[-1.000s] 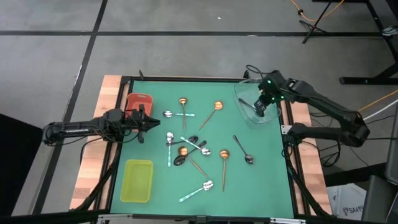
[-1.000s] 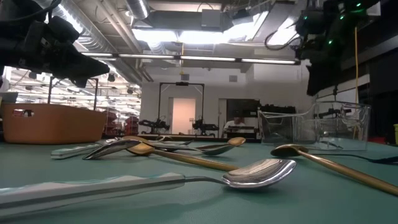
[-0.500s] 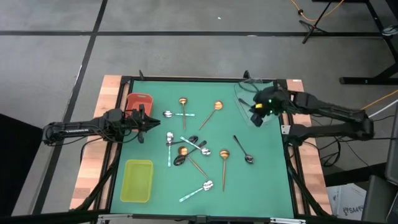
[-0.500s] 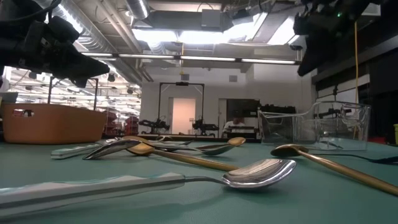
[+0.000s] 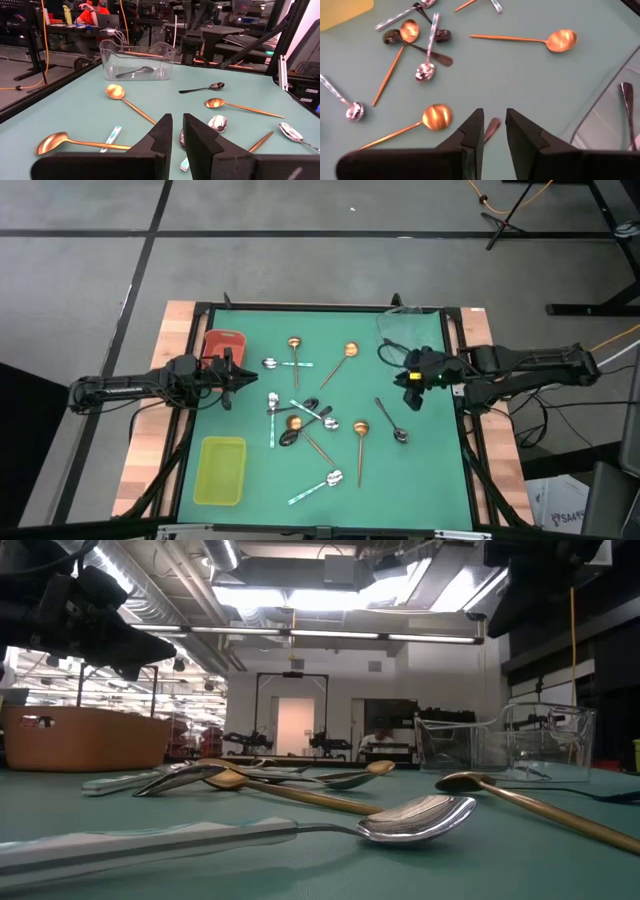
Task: Sort silverware by color (type)
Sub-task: Put the black spoon into the transparent bin
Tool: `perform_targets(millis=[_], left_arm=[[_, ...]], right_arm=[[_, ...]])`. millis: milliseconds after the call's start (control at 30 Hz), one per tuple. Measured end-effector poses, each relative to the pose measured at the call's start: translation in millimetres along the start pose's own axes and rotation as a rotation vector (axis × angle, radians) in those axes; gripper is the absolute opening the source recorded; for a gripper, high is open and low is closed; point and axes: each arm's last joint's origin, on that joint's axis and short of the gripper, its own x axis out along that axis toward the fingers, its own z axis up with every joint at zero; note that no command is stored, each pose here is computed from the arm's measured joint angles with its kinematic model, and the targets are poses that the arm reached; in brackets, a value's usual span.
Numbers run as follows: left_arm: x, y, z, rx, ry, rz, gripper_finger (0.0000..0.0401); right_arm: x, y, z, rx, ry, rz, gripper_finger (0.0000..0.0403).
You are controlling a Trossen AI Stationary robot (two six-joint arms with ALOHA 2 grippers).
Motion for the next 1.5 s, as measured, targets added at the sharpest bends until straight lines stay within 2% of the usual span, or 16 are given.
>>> perform_targets(millis=[333, 667, 1033, 1500], left_arm=[[0, 0, 0, 0.000, 0.000, 0.000, 0.0039], [0, 0, 0, 0.000, 0.000, 0.000, 0.0039], [0, 0, 0, 0.000, 0.000, 0.000, 0.0039], [0, 0, 0, 0.000, 0.000, 0.000, 0.0039]], right_arm=[[0, 25, -13, 0.031, 0.000, 0.006, 0.0072], [26, 58, -34, 0.017, 0.133, -0.009, 0.0072], [62, 68, -50, 0.104, 0.273, -0.179, 0.0072], [102, 76, -69, 0.157, 0.403, -0.316, 0.0072]])
